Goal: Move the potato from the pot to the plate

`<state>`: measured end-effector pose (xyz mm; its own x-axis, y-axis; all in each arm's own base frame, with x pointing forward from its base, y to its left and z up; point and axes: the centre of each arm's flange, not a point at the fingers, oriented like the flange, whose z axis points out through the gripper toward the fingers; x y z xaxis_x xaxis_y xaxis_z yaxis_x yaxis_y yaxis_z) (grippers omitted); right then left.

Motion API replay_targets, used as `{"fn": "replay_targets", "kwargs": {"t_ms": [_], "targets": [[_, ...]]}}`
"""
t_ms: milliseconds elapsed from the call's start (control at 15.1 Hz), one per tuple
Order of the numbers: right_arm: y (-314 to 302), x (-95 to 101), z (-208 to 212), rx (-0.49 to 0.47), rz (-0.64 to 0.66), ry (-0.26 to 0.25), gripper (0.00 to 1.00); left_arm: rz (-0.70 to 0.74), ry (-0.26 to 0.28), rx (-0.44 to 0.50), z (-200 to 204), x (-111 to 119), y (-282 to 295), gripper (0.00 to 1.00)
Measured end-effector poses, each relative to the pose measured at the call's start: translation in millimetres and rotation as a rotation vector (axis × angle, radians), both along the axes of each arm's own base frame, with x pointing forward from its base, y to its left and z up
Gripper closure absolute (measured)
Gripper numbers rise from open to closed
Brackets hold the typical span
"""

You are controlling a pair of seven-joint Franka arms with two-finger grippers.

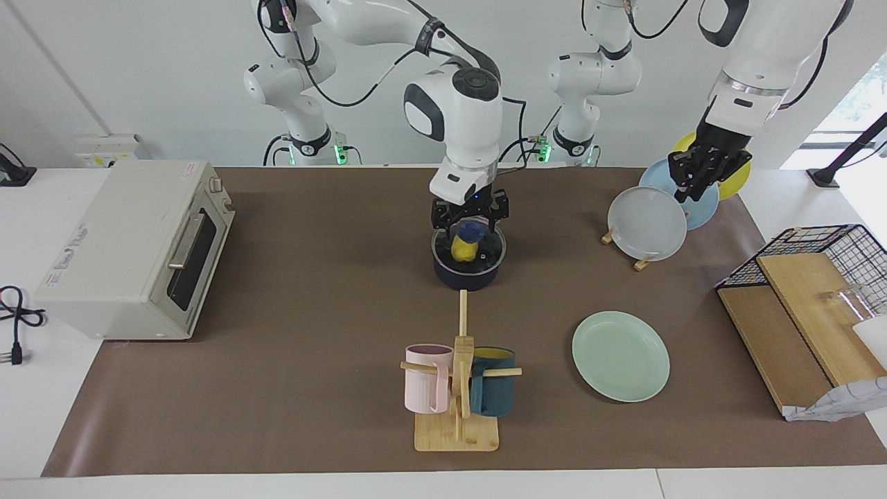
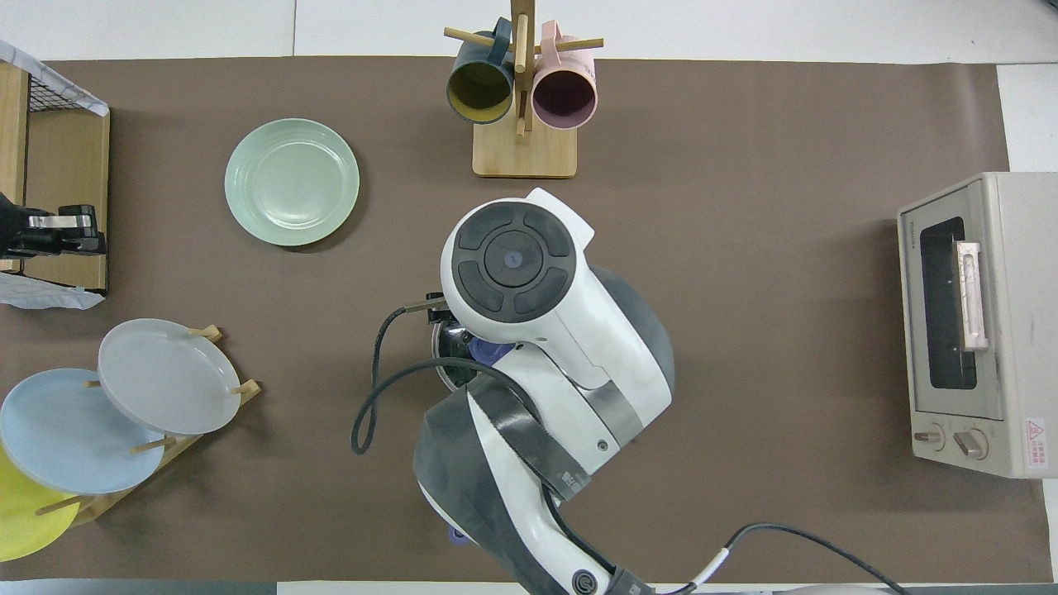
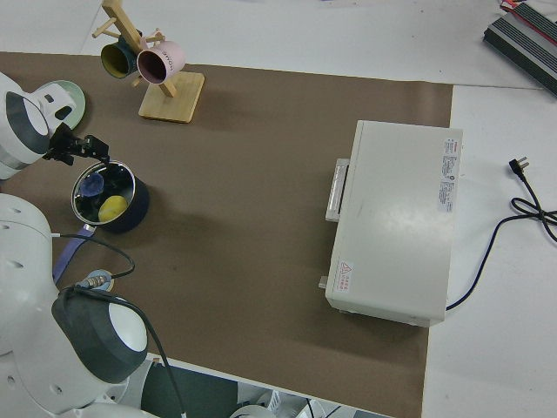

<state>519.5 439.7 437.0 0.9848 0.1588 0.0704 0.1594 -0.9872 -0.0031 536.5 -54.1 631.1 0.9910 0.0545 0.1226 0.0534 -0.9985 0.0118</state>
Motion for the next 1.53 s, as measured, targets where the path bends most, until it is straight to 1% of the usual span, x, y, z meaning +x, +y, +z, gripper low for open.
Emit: {"fn": "replay_targets", "kwargs": {"t_ms": [133, 332, 398, 597, 796, 1128, 1195, 1327, 1460, 1527], "targets": [[3.7, -0.7, -12.8, -0.008, 0.006, 0.006, 0.0, 0.0, 0.0, 0.0, 0.0, 0.0, 0.0, 0.34], [4.1, -1.6, -15.9, 0.0, 0.008, -0.004, 0.0, 0.0, -0.004, 0.0, 0.4, 0.4, 0.0, 0.03], [4.3, -2.9, -19.6, 0.005, 0.01, -0.009, 0.0, 0.0, -0.006, -0.001, 0.7, 0.5, 0.0, 0.0], [3.2, -10.0, -33.3, 0.001, 0.017, -0.003, 0.0, 0.0, -0.007, -0.001, 0.8, 0.6, 0.0, 0.0], [7.2, -17.8, -33.5, 0.001, 0.029, -0.002, 0.0, -0.001, -0.007, -0.001, 0.8, 0.6, -0.4, 0.0], [5.4, -21.0, -34.0, -0.003, 0.03, 0.002, 0.0, -0.002, -0.007, -0.001, 0.8, 0.5, -0.7, 0.0], [4.9, -21.6, -35.5, -0.005, 0.03, 0.004, 0.01, -0.007, -0.007, 0.0, 0.8, 0.5, -1.0, 0.0], [5.8, -24.1, -38.3, -0.008, 0.034, 0.01, 0.02, -0.071, -0.007, 0.008, 0.7, 0.4, -1.4, 0.0], [7.8, -27.4, -39.9, -0.009, 0.04, 0.014, 0.04, -0.214, 0.002, 0.026, -0.4, -0.4, -0.6, 0.0], [7.8, -28.1, -40.4, -0.01, 0.041, 0.015, 0.08, -0.303, 0.013, 0.037, -1.7, -1.4, 0.7, 0.0]]}}
